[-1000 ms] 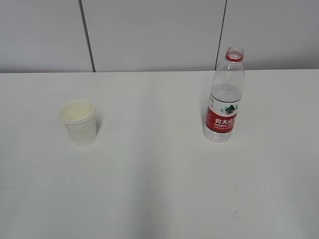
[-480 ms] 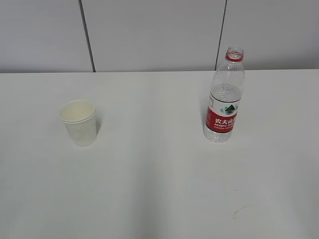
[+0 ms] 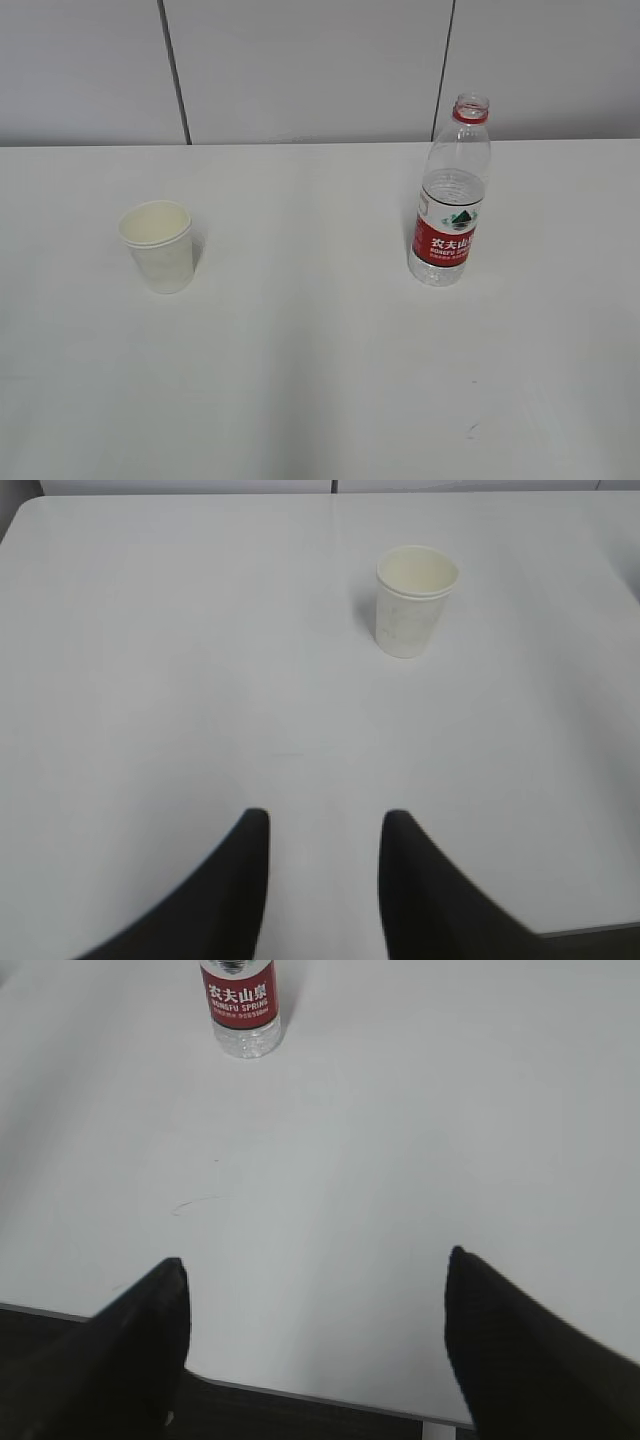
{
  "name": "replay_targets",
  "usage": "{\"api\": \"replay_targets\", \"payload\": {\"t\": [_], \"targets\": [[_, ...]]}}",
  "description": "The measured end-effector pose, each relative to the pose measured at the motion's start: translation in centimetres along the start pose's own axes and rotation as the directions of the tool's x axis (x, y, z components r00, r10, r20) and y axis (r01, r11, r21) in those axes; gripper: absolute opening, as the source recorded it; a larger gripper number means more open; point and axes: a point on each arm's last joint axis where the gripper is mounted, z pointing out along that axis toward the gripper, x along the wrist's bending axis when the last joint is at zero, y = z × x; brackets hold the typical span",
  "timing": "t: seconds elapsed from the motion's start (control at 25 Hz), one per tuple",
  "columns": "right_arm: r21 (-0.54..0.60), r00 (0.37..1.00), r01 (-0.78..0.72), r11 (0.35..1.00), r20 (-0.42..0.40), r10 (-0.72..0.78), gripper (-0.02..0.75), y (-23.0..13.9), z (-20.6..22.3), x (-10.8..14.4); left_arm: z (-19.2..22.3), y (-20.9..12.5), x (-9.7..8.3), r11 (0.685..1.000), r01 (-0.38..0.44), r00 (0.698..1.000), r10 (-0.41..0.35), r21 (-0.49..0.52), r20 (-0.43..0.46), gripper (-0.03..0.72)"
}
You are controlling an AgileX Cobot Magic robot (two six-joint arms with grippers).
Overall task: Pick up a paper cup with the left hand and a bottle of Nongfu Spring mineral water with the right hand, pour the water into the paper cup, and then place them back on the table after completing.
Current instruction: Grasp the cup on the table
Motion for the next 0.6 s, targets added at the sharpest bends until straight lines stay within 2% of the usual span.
{"api": "replay_targets", "payload": {"t": [0.6], "targets": [[-0.009,0.999,-0.022,1.0,-0.048,0.021,0.587,0.1,-0.02,0.44,0.0,0.0,0.0,1.0,0.0,1.0,0.0,0.0,0.0,0.24]]}}
